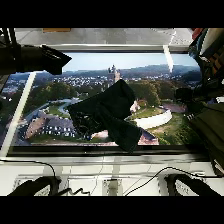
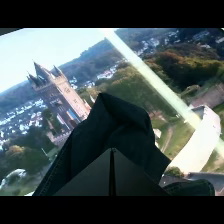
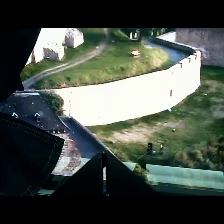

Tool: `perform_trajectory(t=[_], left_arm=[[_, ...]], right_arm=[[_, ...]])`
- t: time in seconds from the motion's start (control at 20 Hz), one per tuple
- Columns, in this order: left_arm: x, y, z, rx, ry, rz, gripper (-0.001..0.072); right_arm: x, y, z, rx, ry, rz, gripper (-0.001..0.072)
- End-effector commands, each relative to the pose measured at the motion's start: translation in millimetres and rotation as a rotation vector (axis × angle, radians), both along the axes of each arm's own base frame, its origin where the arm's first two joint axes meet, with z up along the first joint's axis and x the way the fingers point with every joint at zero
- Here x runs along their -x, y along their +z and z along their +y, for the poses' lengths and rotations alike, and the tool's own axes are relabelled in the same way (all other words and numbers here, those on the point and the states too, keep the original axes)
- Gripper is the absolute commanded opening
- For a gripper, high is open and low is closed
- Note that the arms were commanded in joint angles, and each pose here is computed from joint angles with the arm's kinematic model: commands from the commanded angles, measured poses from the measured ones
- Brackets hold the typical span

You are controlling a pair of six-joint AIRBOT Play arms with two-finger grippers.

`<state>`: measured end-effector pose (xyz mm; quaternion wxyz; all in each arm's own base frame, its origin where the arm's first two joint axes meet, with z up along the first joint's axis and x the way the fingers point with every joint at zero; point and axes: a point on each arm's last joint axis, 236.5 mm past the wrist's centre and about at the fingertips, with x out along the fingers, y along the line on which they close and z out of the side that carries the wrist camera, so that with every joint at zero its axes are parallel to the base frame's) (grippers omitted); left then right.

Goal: Fold the clothes and pants, and hang the long-sleeved shirts on hangers.

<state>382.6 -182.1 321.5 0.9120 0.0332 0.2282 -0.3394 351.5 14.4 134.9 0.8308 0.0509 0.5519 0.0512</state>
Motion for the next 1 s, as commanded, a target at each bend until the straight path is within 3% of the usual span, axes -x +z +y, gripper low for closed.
perform_trajectory(t=[0.0,0.55,0.75,0.95], left_arm=[[0,0,0,0.000,0.001,0.000,0.0033],[0,0,0,0.000,0.001,0.000,0.0033],[0,0,0,0.000,0.001,0.000,0.0033],[0,0,0,0.004,0.002,0.002,0.0033]], right_arm=[[0,0,0,0.000,0.000,0.000,0.0036],[-1,0,1,-0.002,0.000,-0.003,0.0037],[-32,17,11,-0.057,-0.011,-0.148,0.0037],[-7,10,86,-0.192,0.352,-0.099,0.0037]])
